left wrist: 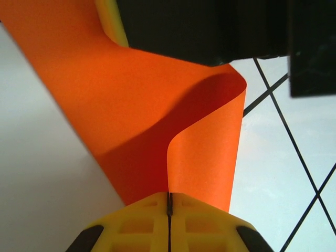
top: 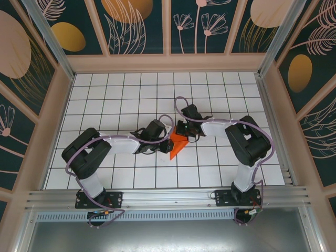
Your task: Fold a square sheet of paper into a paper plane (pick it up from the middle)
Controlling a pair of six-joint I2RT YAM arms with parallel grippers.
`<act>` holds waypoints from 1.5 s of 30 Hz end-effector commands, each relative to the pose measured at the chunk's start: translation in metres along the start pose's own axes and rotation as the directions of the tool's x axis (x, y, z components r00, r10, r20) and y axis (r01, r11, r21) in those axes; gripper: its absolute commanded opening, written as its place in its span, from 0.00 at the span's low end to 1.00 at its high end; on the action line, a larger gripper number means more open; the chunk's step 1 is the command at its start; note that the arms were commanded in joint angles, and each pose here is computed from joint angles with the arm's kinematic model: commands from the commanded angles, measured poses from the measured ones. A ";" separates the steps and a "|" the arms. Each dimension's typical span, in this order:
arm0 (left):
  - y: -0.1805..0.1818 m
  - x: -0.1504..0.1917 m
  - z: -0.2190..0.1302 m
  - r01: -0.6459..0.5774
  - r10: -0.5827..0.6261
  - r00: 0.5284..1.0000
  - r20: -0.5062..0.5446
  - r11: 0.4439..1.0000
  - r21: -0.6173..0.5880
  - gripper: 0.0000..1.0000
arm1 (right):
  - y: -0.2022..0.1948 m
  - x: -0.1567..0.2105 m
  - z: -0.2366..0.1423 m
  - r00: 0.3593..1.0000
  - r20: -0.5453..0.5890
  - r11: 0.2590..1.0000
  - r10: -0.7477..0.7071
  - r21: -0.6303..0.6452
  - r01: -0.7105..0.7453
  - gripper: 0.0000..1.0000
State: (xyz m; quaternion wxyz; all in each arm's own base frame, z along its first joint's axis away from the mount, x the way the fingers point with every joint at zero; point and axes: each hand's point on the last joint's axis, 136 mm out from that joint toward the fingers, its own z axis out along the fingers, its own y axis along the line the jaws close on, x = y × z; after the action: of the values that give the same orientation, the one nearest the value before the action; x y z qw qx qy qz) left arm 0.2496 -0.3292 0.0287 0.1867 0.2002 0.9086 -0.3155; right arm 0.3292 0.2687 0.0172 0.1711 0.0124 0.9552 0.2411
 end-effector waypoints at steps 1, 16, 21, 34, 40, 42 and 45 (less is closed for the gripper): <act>0.003 -0.003 0.003 -0.013 0.013 1.000 -0.004 1.000 -0.010 0.07 | -0.026 0.032 0.016 0.995 -0.104 0.997 0.006 0.079 0.003 0.08; 0.018 0.015 0.014 0.006 -0.008 0.999 -0.048 0.999 -0.047 0.06 | -0.019 0.030 0.013 0.995 -0.096 0.999 0.014 0.047 -0.010 0.09; 0.024 0.021 0.012 0.016 -0.020 0.998 -0.054 0.997 -0.069 0.06 | -0.005 0.007 -0.005 0.999 -0.034 1.000 0.024 0.002 -0.024 0.10; 0.023 0.025 0.015 0.044 -0.047 0.998 -0.050 0.998 -0.048 0.05 | 0.021 -0.003 -0.106 0.968 0.177 0.947 0.179 -0.296 -0.121 0.12; 0.023 0.025 0.013 0.054 -0.056 0.997 -0.047 0.997 -0.047 0.05 | 0.047 0.065 -0.105 0.977 0.094 0.884 0.193 -0.449 -0.131 0.08; 0.024 0.026 0.012 0.054 -0.057 0.997 -0.044 0.997 -0.051 0.05 | 0.054 0.083 -0.100 0.981 0.069 0.882 0.180 -0.453 -0.130 0.07; 0.025 0.027 0.010 0.057 -0.059 0.997 -0.044 0.997 -0.058 0.05 | 0.059 0.103 -0.091 0.985 0.030 0.878 0.169 -0.458 -0.136 0.07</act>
State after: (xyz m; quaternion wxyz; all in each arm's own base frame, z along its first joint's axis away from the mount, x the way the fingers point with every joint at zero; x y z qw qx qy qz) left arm 0.2502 -0.3299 0.0155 0.1873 0.1897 0.9088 -0.3209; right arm 0.1949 0.2769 0.0722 0.1692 0.0385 0.8859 0.4302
